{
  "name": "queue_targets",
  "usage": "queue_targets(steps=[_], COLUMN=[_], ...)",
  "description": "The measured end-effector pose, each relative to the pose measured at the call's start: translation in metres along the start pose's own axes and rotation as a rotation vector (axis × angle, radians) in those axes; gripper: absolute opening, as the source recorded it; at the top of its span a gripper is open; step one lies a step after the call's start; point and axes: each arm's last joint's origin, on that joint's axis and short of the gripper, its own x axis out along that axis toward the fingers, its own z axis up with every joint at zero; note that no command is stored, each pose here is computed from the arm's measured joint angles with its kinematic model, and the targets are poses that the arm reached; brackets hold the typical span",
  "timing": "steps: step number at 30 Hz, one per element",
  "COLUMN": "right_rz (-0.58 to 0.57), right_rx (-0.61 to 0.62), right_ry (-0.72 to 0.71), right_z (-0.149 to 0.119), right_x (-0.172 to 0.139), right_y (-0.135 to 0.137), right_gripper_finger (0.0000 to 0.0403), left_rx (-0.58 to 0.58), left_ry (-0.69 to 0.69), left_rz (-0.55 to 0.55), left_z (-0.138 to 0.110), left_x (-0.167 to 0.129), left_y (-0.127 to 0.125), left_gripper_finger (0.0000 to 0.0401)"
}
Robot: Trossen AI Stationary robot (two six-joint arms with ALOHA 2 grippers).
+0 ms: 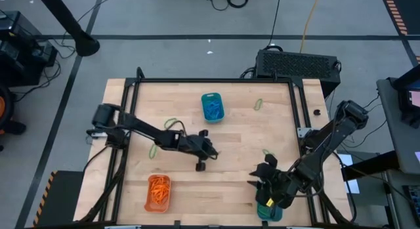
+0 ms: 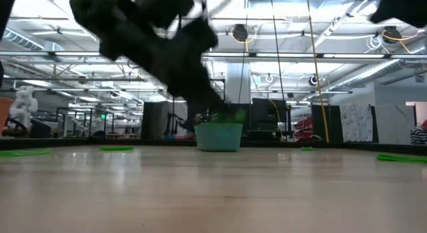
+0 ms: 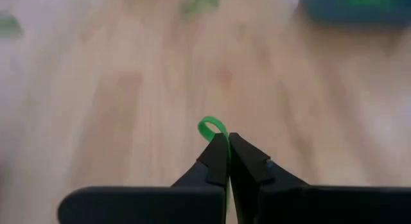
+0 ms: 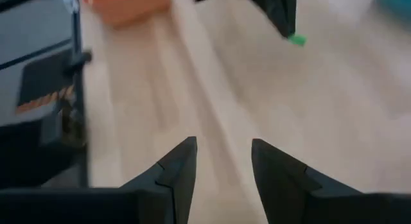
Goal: Sort rubber bands into baskets
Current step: Put the green rubber band into the bottom bin
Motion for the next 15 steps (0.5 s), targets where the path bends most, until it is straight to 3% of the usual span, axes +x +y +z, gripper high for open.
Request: queue_targets(steps=[2, 8, 11, 15], right_rz=[-0.021, -0.054, -0.065, -0.064], right_rx=[-0.060, -0.287, -0.372, -0.430], right_ry=[-0.070, -0.248, -0.313, -0.390], right_z=[0.002, 0.012, 0.022, 0.038], right_x=[0.004, 0.024, 0.035, 0.048], right_y=[0.002, 0.015, 0.019, 0.022], right_gripper_finger=[0.0141, 0.0141, 0.0141, 0.0141], left_rx=[-0.001, 0.026, 0.038, 0.048], left_ry=[-0.068, -0.255, -0.275, -0.278], left_rz=[-0.023, -0.259, -0.342, -0.372], left_z=[0.017, 0.051, 0.056, 0.056], left_x=[-0.014, -0.048, -0.055, -0.057], left_y=[-0.001, -0.015, -0.020, -0.026], left_gripper_finger=[0.0004, 0.0003, 0.0002, 0.0001])
